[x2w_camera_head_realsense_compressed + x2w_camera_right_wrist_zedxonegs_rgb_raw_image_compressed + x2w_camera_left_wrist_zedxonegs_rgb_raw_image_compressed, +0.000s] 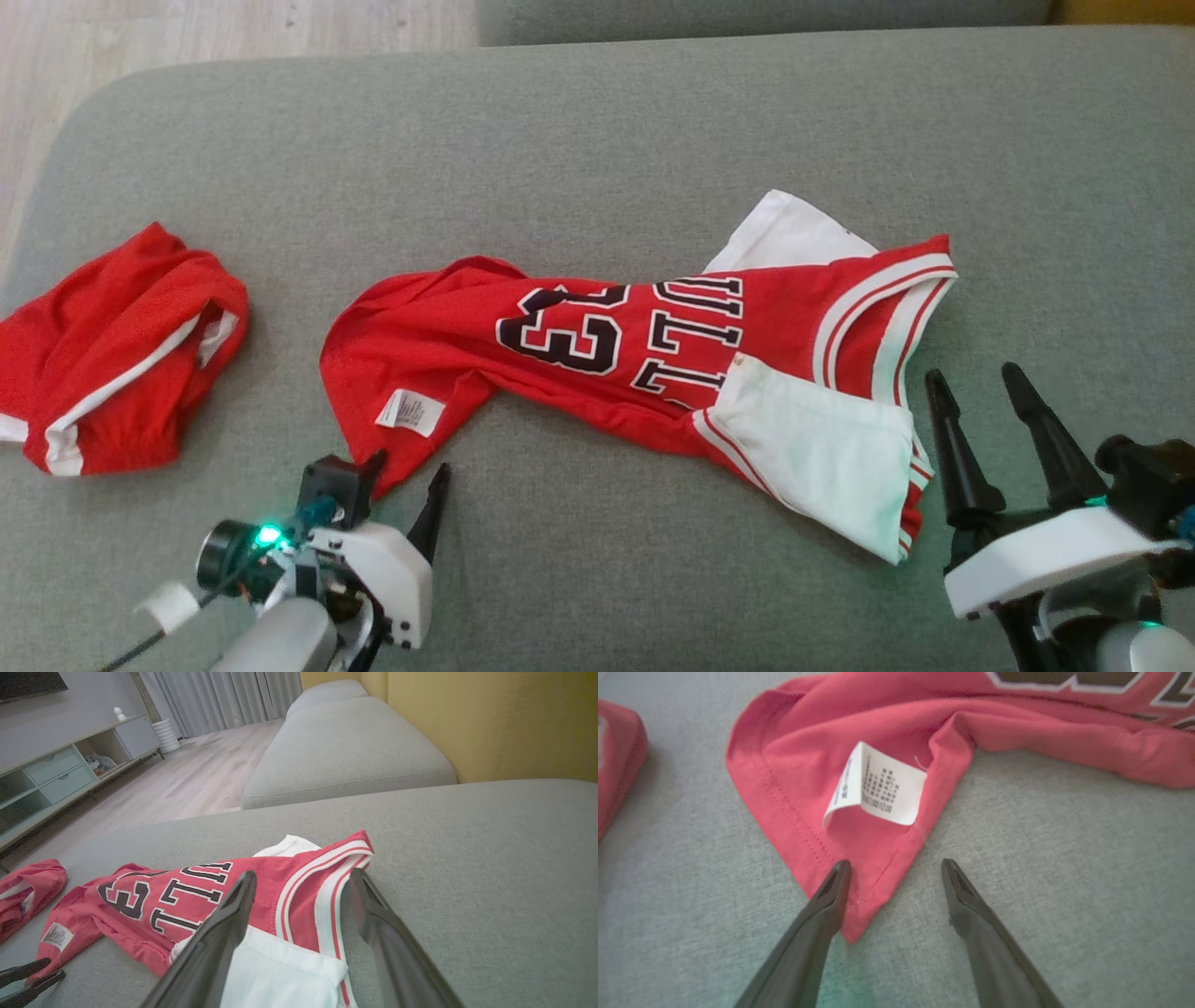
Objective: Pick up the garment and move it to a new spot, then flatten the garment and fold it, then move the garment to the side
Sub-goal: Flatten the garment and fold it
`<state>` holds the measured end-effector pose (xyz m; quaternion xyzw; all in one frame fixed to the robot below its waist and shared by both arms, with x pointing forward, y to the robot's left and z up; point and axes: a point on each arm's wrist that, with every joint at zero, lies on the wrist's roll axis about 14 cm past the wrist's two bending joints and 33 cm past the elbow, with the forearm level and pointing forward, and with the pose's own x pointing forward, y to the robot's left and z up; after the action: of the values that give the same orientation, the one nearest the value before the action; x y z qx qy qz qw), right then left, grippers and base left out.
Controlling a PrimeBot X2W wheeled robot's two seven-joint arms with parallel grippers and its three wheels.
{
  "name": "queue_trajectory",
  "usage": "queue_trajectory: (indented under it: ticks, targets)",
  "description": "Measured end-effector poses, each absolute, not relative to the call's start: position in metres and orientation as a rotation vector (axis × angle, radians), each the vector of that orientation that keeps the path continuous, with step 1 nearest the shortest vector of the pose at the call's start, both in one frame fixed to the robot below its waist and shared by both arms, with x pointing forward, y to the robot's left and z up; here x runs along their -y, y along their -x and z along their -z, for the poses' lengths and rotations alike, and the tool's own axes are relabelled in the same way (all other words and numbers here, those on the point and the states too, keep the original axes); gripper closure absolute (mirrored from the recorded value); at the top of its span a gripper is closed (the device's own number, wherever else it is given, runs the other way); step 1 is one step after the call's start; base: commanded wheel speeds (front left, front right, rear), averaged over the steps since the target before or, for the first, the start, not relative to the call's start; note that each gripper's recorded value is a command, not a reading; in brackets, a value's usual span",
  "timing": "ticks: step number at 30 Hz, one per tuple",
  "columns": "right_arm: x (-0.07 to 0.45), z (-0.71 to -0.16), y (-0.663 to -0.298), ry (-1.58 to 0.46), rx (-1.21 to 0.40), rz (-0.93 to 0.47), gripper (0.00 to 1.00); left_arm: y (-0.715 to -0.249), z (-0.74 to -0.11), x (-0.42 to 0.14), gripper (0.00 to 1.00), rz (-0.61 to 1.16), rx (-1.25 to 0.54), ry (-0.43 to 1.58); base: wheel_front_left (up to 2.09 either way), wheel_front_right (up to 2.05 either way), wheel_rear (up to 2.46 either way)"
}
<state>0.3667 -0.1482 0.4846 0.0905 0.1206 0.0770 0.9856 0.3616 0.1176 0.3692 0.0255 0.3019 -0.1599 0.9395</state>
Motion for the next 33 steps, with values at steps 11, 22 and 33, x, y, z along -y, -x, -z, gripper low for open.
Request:
queue_trajectory:
  ticks: [11,22,33]
  targets:
    - [0.165,-0.422,-0.339,-0.196,-0.517,-0.093,0.0,-0.37,-0.354,-0.129,1.0,0.309,-0.728,-0.096,0.0,0.0,0.0]
    - [0.143,-0.389,-0.355,-0.205,-0.622,-0.152,0.0,-0.377,-0.352,-0.131,1.0,0.303,-0.71,-0.086,0.0,0.0,0.0]
    - [0.13,-0.371,-0.355,-0.218,-0.684,-0.186,0.51,-0.378,-0.351,-0.132,1.0,0.286,-0.692,-0.053,0.0,0.0,0.0]
